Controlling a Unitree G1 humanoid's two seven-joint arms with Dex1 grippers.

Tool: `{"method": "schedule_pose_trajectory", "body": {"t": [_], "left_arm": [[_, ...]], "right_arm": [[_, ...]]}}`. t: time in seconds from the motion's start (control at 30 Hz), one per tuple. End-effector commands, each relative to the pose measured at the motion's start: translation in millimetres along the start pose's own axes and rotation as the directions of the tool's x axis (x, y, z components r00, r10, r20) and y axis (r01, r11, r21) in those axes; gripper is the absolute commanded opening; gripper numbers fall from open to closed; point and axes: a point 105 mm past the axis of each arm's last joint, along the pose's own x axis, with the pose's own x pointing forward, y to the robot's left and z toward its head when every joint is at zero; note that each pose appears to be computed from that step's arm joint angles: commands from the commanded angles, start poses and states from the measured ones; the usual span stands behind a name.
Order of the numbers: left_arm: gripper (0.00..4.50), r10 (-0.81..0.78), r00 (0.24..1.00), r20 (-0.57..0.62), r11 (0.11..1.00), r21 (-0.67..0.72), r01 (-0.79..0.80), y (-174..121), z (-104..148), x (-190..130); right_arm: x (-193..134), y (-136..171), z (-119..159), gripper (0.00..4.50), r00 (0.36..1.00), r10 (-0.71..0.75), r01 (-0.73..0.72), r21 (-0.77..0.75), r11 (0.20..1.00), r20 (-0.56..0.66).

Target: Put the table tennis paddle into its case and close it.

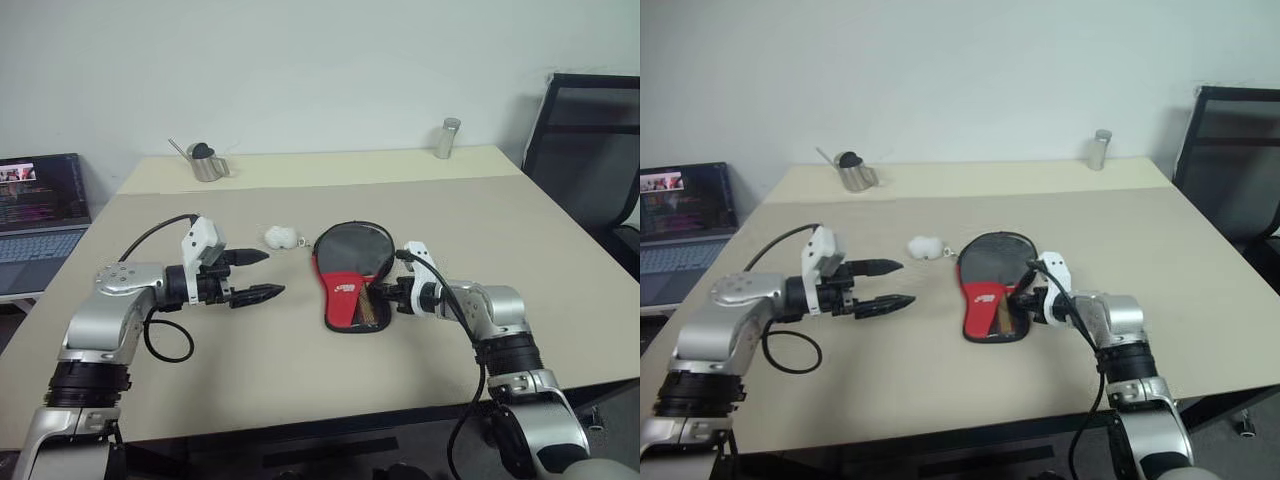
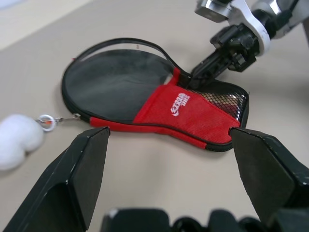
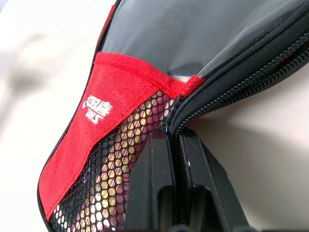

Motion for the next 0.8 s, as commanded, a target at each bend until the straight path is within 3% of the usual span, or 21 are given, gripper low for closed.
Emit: {"method": "schedule_pose_trajectory", "body": {"t": [0.03,0.43,0.8], "left_arm": [[4.31,-0.058,0.998,-0.006,0.998,0.036,0.058,-12,7,-7],[4.31,-0.165,0.986,-0.038,0.986,0.026,0.166,-38,1,-8],[4.31,-0.193,0.980,-0.052,0.981,0.023,0.194,-39,1,-4]], "right_arm": [[-2,32,-5,0.02,0.994,0.112,-0.112,-0.009,0.994,-0.013],[-27,63,-47,0.02,0.991,0.123,-0.120,0.059,0.991,-0.054],[-46,64,-65,0.02,0.993,0.093,-0.085,0.114,0.990,-0.075]]}}
